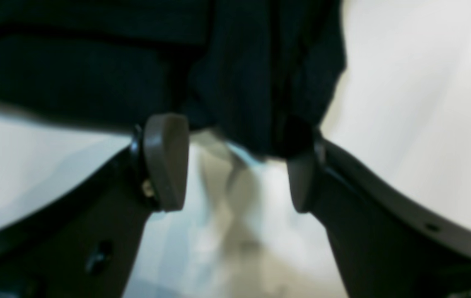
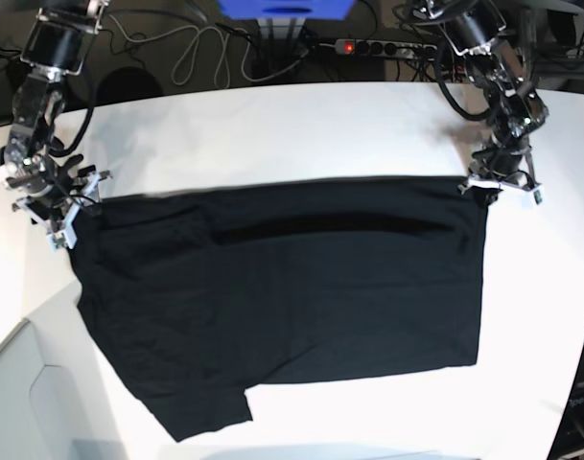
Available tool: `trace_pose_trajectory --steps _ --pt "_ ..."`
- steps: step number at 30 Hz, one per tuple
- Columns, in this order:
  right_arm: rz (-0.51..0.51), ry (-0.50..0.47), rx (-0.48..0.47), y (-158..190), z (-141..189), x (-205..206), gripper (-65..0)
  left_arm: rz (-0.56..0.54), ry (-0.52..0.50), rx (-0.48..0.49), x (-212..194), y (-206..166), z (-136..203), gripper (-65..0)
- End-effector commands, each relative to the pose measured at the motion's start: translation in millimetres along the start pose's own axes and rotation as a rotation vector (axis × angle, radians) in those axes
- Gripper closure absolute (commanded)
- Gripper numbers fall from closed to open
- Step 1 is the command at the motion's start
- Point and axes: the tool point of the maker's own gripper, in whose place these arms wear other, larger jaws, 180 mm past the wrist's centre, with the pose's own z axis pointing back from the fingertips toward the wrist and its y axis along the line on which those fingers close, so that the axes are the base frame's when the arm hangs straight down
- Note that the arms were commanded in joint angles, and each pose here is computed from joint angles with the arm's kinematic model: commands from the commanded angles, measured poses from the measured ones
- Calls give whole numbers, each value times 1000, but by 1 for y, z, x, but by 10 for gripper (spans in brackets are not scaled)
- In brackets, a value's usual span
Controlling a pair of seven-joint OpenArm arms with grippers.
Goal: Fold the T-shirt properly
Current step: 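Pull the held shoulders toward the robot, sliding the shirt along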
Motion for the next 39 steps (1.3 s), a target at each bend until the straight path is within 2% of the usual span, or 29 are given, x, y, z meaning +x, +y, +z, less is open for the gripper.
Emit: trace_pose_trajectory --steps 1,6,11,16,29,37,39 --pt "14 -41 -16 -13 2 14 -351 -13 64 27 -13 6 1 0" --pt "-1 -49 -22 -27 -2 13 -325 -13 66 32 -14 8 2 0" --pt "99 -48 40 -20 1 17 -161 -15 67 36 -14 9 2 0" --pt "105 -47 35 -23 3 17 -2 -19 68 39 -14 10 2 0" --pt "135 -65 -12 -47 11 34 -5 -28 61 45 -8 14 3 0" --pt "139 -54 -10 -47 11 31 -13 -32 58 47 -6 16 4 0" --pt "139 -37 -11 -47 10 28 -47 -32 58 47 -6 16 4 0"
